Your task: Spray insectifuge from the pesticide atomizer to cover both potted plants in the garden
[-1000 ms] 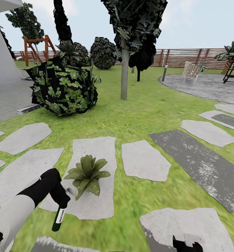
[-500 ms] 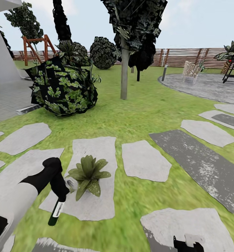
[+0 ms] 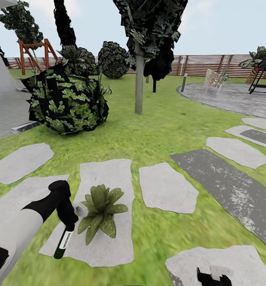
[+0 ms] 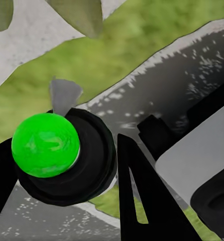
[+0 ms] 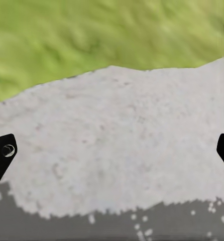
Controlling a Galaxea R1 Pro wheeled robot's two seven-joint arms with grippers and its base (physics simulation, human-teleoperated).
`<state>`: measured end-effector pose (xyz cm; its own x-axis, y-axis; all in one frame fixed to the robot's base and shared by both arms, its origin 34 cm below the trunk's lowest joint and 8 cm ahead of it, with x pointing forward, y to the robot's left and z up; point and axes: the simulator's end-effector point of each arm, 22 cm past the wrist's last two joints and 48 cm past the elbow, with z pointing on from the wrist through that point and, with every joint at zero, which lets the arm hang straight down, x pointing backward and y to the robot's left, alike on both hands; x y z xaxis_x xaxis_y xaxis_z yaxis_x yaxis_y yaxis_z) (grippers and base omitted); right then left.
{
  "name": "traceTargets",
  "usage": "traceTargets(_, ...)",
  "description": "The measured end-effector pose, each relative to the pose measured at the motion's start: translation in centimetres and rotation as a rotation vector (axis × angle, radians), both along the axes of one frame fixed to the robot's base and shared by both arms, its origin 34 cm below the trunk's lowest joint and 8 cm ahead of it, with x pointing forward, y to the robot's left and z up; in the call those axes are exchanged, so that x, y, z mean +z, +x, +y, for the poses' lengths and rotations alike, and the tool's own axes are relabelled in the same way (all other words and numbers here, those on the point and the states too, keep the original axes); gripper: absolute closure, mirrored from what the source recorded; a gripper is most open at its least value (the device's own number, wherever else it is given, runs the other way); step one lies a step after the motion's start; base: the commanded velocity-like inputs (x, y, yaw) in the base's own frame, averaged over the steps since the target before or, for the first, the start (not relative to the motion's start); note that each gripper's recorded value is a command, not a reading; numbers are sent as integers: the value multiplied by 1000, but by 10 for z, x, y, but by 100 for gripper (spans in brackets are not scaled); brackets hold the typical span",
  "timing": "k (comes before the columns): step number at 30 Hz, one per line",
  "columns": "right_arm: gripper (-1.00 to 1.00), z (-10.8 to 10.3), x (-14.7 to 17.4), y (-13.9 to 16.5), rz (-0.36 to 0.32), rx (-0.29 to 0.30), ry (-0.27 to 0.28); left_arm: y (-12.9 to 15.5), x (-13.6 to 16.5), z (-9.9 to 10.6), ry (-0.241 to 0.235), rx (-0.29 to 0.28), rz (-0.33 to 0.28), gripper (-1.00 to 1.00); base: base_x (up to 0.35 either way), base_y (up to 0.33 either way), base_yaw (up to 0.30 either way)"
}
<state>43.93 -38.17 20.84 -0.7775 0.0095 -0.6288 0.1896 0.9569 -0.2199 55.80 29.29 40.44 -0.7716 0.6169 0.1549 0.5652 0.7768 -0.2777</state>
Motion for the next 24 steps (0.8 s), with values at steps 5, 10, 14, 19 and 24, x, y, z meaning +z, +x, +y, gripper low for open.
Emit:
traceTargets(5, -100, 0, 0, 0, 0, 0, 0, 0, 0, 0, -1, 2, 1, 100, -19, 3, -68)
traceTargets(10, -100, 0, 0, 0, 1, 0, 0, -2, -1, 1, 0, 2, 4, 100, -242, 122, -3)
traceTargets(14, -100, 0, 0, 0, 0, 0, 1, -2, -2, 1, 3, 1, 5, 100, -99, 270, 0)
traceTargets(19, -100, 0, 0, 0, 0, 0, 1, -2, -1, 0, 1, 1, 5, 100, 165, 248, -34)
traceTargets(24, -100, 0, 0, 0, 0, 0, 0, -7, -5, 0, -3, 2, 18, 100, 34, 29, -243)
